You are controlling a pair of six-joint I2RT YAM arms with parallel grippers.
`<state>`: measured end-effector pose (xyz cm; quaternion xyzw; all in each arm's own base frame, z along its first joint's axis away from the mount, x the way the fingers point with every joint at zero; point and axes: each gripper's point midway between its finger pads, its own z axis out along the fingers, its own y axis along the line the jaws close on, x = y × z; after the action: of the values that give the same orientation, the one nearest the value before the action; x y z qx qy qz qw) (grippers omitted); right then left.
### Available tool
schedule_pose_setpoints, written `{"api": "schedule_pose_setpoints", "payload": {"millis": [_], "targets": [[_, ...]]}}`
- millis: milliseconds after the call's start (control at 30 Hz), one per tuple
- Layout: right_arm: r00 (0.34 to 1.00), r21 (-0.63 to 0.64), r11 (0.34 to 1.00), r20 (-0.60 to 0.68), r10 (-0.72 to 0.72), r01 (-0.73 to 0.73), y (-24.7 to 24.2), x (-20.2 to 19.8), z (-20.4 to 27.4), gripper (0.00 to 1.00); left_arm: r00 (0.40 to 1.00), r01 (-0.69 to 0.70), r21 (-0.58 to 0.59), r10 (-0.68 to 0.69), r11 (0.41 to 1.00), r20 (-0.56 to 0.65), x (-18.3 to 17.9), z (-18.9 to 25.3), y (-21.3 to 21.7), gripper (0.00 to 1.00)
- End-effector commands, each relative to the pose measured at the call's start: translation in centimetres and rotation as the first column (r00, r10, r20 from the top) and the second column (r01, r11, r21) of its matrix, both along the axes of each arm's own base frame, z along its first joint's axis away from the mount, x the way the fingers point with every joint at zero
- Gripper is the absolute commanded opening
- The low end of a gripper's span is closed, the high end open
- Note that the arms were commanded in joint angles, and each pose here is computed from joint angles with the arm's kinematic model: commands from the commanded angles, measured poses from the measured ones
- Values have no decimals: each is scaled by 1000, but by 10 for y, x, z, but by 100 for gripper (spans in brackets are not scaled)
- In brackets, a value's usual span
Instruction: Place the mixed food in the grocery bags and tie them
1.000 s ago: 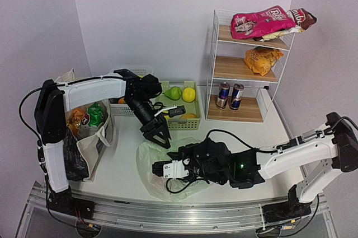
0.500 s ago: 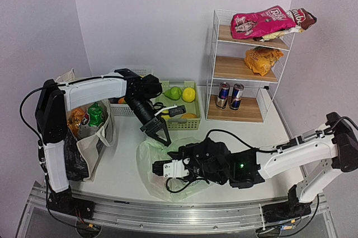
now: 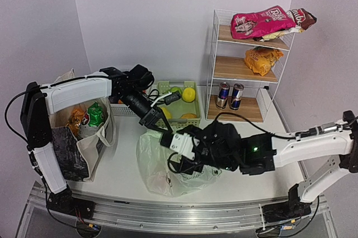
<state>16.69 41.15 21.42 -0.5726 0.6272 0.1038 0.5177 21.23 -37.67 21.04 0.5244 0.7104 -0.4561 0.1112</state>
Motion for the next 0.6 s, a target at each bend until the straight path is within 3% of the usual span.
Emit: {"api": "schedule_pose_setpoints", "payload": {"millis": [0, 167, 300, 400, 567], "targets": [[942, 194, 975, -333, -40, 110, -26, -16, 61, 88, 999, -47, -41, 47, 998, 10, 2, 15, -1, 0], [814, 222, 934, -571, -109, 281, -57, -22, 72, 82, 998, -56, -41, 56, 998, -5, 1, 11, -1, 0], [641, 169, 859, -737, -215, 483, -76, -14, 51, 70, 998, -56, -44, 56, 997, -8, 1, 10, -1, 0], [519, 107, 834, -823, -232, 542, -74, -16, 31, 64, 998, -57, -44, 56, 997, -7, 1, 9, -1, 0], [499, 48, 825, -815, -293, 563, -67, -7, 10, 62, 998, -58, -43, 58, 997, -6, 0, 8, 0, 0]]}}
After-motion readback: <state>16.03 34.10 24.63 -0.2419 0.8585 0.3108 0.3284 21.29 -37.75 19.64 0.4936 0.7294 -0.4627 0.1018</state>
